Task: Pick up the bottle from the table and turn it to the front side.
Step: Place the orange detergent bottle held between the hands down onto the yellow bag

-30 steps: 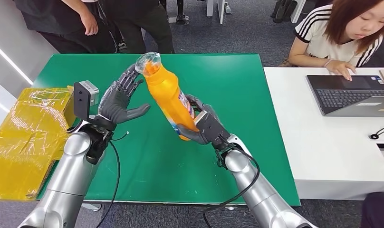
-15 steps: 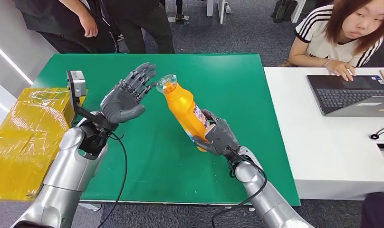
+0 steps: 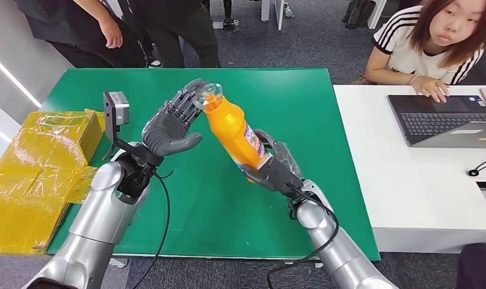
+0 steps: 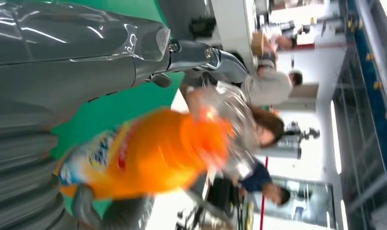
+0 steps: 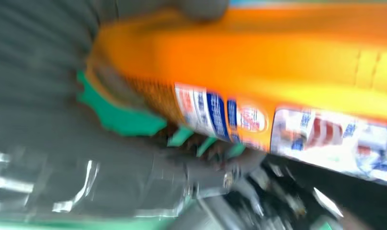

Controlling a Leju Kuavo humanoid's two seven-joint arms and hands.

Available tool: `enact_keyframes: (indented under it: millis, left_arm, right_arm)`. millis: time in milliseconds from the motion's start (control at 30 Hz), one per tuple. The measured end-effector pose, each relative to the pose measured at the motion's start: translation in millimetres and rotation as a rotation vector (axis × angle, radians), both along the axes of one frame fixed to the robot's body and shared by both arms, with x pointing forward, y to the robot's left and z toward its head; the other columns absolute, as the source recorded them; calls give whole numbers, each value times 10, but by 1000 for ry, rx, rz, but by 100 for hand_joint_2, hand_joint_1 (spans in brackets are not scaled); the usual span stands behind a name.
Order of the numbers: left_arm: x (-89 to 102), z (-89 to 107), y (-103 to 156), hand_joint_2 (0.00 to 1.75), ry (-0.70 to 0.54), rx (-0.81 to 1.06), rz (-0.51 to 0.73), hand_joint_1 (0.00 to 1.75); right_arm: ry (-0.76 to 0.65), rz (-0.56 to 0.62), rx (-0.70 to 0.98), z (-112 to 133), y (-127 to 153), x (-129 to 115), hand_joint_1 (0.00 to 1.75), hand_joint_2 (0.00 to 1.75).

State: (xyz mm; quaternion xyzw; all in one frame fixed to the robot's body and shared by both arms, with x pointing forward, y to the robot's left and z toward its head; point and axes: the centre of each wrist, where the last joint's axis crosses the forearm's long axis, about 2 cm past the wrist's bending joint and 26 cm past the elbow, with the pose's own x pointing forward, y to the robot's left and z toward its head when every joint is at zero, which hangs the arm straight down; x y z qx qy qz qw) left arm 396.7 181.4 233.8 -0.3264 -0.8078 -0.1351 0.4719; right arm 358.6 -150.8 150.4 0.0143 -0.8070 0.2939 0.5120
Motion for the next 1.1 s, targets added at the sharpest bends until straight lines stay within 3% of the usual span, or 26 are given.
enact_keyframes:
  millis: [200,600,800,1100]
  left_arm:
    - [162,30,63,175,-58,43,153,0]
    - [300,54,199,175,-50,64,281,0]
    - [331,69,217,175,-6,15,211,0]
    - [311,134,149,175,70,-55,69,0]
  right_arm:
    - [-89,16,-31,153,87,-24,175,175]
    - [-108,43,-24,167,181,-71,175,175]
    - [-77,45,-12,187,211,-38,175,175]
    - [-27,14,-31,219,180,253,175,175]
